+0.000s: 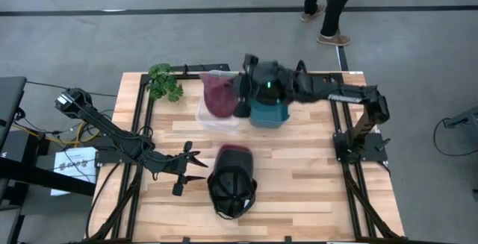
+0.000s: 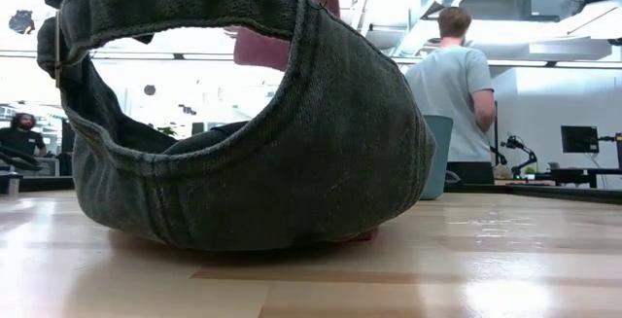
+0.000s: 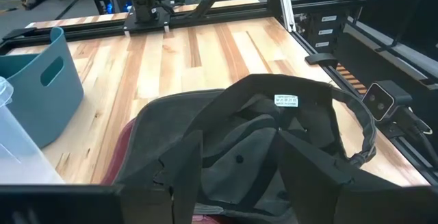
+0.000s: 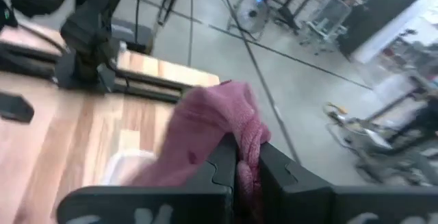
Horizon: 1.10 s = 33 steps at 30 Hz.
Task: Pick & Place hat
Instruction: Put the top red cap into the transparent bin
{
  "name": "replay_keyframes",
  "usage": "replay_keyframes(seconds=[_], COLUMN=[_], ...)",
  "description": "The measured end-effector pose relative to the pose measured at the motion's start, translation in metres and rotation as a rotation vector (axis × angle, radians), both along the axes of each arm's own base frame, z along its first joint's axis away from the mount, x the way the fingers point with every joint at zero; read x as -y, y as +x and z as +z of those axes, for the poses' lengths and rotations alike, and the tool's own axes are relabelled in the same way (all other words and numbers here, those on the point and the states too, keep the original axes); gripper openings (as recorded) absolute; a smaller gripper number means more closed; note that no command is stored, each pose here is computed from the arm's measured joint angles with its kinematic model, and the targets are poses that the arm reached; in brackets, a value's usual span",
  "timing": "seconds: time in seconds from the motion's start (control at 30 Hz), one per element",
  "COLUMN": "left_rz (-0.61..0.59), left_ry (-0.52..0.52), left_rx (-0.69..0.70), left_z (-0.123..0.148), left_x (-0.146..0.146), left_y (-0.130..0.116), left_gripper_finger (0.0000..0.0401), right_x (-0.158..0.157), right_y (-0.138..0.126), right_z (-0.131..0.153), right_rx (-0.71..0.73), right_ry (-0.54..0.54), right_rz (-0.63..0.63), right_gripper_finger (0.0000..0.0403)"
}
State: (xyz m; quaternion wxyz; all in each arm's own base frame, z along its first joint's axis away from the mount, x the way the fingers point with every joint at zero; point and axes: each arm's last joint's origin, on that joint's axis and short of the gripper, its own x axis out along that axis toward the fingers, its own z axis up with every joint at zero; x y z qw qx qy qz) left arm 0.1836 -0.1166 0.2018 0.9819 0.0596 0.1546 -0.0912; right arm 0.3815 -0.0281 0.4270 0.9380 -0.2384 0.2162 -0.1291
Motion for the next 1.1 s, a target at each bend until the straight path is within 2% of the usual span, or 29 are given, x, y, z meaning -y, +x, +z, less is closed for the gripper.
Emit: replay_keyframes(seconds=[0.1,0.2,0.4,0.6,0.8,1.1], left_rz=[0.0,0.0,-0.006,-0.009,-0.009,-0.009], left_ry=[0.0,-0.001,0.017,0.03,0.03,0.03], left_rx=[0.001,0.001,0.006,0.009,0.008,0.008], left_z=[0.0,0.0,0.0,0.0,0.0,0.0], left_x=[0.0,0.0,0.0,0.0,0.0,0.0], left_y=[0.0,0.0,0.0,0.0,0.0,0.0], left_gripper_finger=[0.0184,0.0184,0.0184,0.0184,0.0184,0.0184], right_x=[0.025,0.048,0.082,0.106,0.127,0.137], right_y=[-0.002,-0.001,0.015,0.04,0.051,0.05], right_z=[0.001,-0.005,-0.036,-0.082,-0.113,-0.118], right_rx=[0.024,0.021,-0.046,-0.136,-0.196,-0.199], right_ry=[0.069,0.119,0.207,0.247,0.271,0.298], right_rz=[0.027,-0.004,-0.046,-0.101,-0.152,-0.187], right_gripper_finger=[0.0012,0.0012,0.0012,0.0012,0.0012,0.0012])
